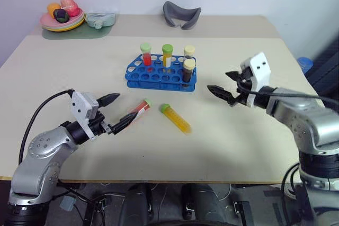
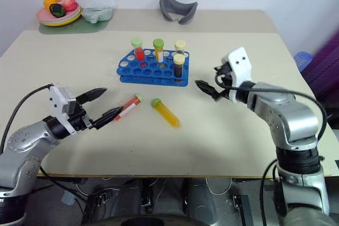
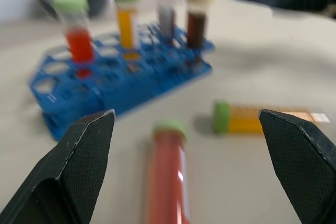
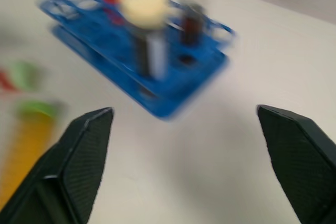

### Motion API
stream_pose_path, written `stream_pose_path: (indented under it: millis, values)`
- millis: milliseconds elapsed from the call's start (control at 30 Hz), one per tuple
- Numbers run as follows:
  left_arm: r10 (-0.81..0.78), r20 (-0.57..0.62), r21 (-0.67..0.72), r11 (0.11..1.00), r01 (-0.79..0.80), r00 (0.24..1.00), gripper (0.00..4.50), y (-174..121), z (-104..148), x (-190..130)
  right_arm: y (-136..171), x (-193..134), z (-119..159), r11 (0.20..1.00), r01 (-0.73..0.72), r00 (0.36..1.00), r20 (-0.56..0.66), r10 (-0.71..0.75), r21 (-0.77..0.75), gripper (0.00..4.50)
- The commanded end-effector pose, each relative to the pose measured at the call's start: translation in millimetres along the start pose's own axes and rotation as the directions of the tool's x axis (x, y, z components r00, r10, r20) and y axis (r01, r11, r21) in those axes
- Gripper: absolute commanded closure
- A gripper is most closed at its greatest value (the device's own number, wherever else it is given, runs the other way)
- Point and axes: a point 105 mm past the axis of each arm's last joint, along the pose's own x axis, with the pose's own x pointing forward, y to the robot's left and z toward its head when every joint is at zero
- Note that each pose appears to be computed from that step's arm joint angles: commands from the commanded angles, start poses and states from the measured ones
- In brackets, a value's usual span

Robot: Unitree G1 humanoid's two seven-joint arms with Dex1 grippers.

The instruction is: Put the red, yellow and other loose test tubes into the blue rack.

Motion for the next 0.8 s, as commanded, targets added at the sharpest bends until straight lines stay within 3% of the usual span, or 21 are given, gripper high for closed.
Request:
stream_pose_path:
  millis: [33,100,333,467,800]
  values:
    - [-0.109,-0.023,0.009,0.994,0.109,0.994,0.0,-8.8,-0.5,-4.1,53.5,6.9,1.7,0.987,-0.159,0.978,-0.131,0.161,0.02,0.07]
    - [-0.151,-0.034,0.007,0.988,0.152,0.988,0.0,-12.4,-2.5,-5.2,68.8,12.5,-5.8,0.981,-0.191,0.959,-0.209,0.193,0.028,0.07]
    - [-0.293,-0.063,-0.004,0.956,0.293,0.954,0.0,-39.7,-10.7,-5.6,81.7,27.1,-40.4,0.978,-0.13,0.911,-0.41,0.051,-0.166,0.07]
    - [-0.335,-0.067,-0.005,0.942,0.336,0.94,0.0,-54.0,-14.1,-6.0,72.4,29.3,-52.6,0.984,-0.063,0.894,-0.447,-0.018,-0.166,0.07]
    - [-0.391,-0.082,0.006,0.919,0.393,0.917,0.0,-67.9,-28.9,-11.6,81.2,33.4,-60.6,0.993,-0.107,0.863,-0.5,0.071,-0.043,0.07]
